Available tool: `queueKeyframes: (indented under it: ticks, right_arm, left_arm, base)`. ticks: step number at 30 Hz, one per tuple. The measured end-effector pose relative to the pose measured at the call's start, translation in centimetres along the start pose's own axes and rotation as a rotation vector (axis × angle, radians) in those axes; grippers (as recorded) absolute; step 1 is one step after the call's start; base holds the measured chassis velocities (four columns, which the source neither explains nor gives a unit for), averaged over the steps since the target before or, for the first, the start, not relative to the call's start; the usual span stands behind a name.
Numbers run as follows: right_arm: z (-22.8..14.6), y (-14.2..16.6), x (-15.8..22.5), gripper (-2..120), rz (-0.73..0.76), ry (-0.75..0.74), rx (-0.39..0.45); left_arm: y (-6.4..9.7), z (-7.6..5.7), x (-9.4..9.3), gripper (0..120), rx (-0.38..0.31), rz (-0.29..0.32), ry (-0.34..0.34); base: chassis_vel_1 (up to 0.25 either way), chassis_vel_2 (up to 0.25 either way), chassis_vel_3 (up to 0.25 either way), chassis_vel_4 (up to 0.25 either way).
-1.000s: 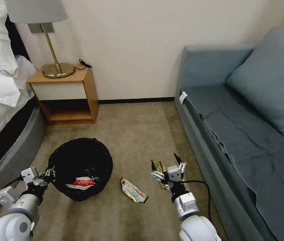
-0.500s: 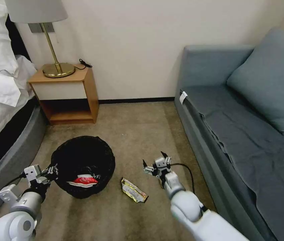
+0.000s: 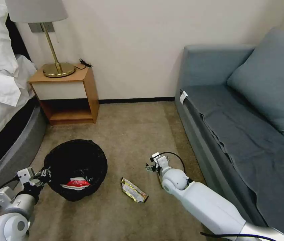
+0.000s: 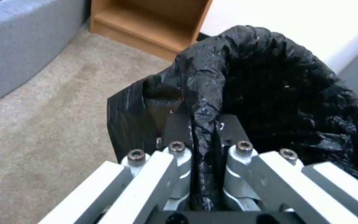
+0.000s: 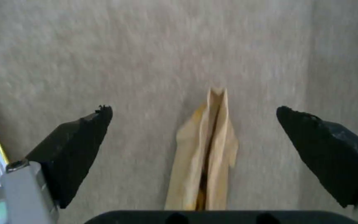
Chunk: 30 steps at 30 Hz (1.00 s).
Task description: Pick up the trash bin, then pick up the garbage on the floor and place it into the trash bin.
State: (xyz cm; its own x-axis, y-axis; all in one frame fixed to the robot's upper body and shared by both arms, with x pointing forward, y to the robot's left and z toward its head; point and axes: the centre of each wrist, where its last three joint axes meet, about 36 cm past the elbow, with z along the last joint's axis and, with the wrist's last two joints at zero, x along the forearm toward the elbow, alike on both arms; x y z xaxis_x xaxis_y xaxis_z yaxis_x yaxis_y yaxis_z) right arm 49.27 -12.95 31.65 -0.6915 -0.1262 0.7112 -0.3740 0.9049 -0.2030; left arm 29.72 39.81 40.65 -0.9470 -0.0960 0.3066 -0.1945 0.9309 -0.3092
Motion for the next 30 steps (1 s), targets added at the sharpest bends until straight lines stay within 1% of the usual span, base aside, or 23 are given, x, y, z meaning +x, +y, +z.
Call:
queueKeyframes:
  ticks: [1,2,4,6,10,14,21,23,29,30]
  right_arm:
    - [0.0,-0.1,-0.1,100,-0.002,0.011,-0.005]
    - [0.0,-0.5,-0.2,100,-0.014,0.052,-0.024]
    - [-0.1,-0.6,-0.2,100,-0.018,0.062,-0.029]
    - [-0.1,-1.1,-0.5,100,-0.034,0.103,-0.047]
    - [0.0,-1.7,-1.6,100,-0.055,0.152,-0.024]
    - [0.2,-1.4,-2.9,100,-0.056,0.184,0.000]
    - [2.0,-1.5,-5.7,100,-0.045,0.229,0.037]
    - [2.6,-1.5,-6.5,100,-0.035,0.239,0.041]
    - [3.1,-1.8,-7.0,100,-0.033,0.244,0.042]
    - [3.2,-1.9,-7.2,98,-0.032,0.247,0.041]
  left_arm:
    - [0.0,0.0,0.0,5,0.001,0.001,0.001]
    - [-0.2,0.2,-0.1,5,0.004,0.005,0.002]
    - [-0.2,0.2,-0.1,5,0.005,0.006,0.003]
    - [-0.5,0.4,-0.1,5,0.007,0.012,0.006]
    - [-0.8,0.5,-0.1,5,0.009,0.016,0.007]
    - [-0.9,0.6,0.1,5,0.013,0.015,0.006]
    - [-0.5,0.5,0.5,5,0.014,0.003,0.003]
    - [-0.4,0.5,0.5,5,0.016,0.000,0.002]
    - [-0.3,0.6,0.5,5,0.017,-0.002,-0.001]
    - [-0.3,0.6,0.5,5,0.018,-0.003,0.000]
  base:
    - [0.000,0.000,0.000,0.000]
    - [0.000,0.000,0.000,0.000]
    - [0.000,0.000,0.000,0.000]
    - [0.000,0.000,0.000,0.000]
    - [0.000,0.000,0.000,0.000]
    - [0.000,0.000,0.000,0.000]
    - [0.000,0.000,0.000,0.000]
    - [0.000,0.000,0.000,0.000]
    - [0.000,0.000,0.000,0.000]
    - [0.000,0.000,0.000,0.000]
